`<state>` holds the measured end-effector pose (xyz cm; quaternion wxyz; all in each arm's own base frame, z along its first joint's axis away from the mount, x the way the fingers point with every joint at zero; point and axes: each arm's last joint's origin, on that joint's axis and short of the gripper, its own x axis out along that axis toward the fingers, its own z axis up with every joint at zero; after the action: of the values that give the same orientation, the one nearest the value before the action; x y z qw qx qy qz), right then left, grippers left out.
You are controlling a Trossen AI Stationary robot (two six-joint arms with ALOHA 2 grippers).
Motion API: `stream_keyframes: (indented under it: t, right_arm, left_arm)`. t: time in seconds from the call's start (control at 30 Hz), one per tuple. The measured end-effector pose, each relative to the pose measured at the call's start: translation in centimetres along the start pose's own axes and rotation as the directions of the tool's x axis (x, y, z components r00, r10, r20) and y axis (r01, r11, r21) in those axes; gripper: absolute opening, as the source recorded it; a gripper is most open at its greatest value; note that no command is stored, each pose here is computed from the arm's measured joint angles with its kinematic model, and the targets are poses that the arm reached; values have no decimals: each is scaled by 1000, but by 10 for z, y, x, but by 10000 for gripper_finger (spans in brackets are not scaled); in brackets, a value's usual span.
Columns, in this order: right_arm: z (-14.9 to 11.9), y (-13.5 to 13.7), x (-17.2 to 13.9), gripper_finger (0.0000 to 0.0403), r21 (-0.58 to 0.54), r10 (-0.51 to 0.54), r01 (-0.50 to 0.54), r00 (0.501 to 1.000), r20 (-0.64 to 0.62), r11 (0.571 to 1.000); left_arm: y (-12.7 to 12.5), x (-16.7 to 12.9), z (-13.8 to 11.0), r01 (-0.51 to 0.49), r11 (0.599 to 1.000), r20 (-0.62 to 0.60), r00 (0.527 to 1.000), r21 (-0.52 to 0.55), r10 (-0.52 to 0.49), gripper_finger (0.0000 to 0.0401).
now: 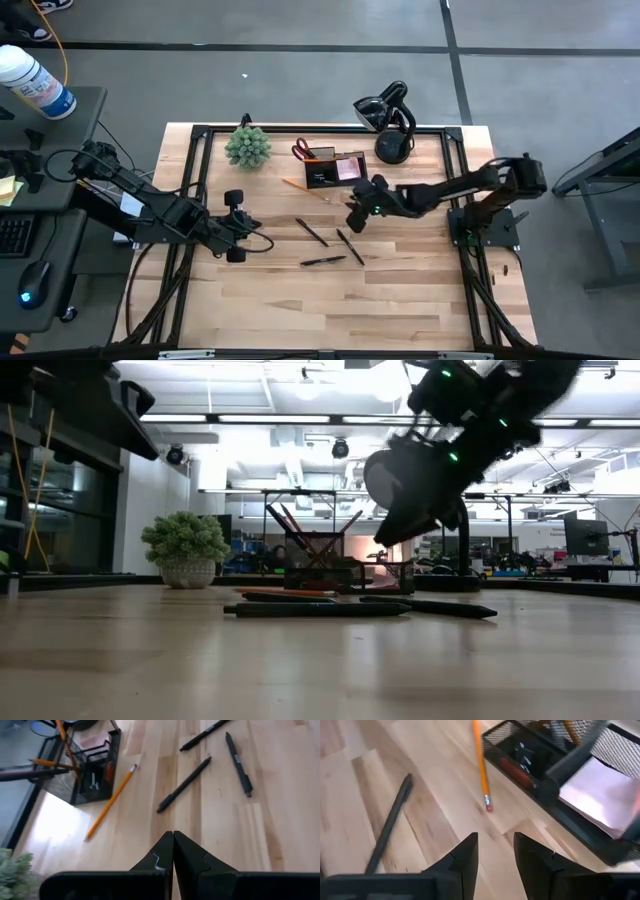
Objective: Pick and place office supplies into organizer
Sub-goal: Put the orange pencil into the black desk organizer
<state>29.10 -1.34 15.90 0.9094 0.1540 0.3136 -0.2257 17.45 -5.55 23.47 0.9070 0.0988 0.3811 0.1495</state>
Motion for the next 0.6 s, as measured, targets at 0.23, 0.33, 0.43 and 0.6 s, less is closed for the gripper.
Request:
stream_keyframes:
  t: [0.23, 0.33, 0.43, 0.6]
  right_arm:
    - [-21, -6, 8, 119, -45, 79, -73, 986, 144, 996]
    - [-22, -5, 11, 119, -124, 119, -98, 977, 179, 987]
    - [-31, -4, 21, 119, -183, 153, -128, 979, 133, 975]
    - [-40, -2, 37, 120, -227, 194, -159, 970, 143, 961]
  left_arm:
    - [2, 0, 1, -58, 998, 18, 998, 13, 58, 1]
    - [2, 0, 1, -85, 996, 26, 996, 12, 85, 1]
    - [3, 0, 2, -103, 995, 40, 994, 3, 102, 1]
    - [3, 0, 2, -108, 994, 44, 993, -18, 109, 1]
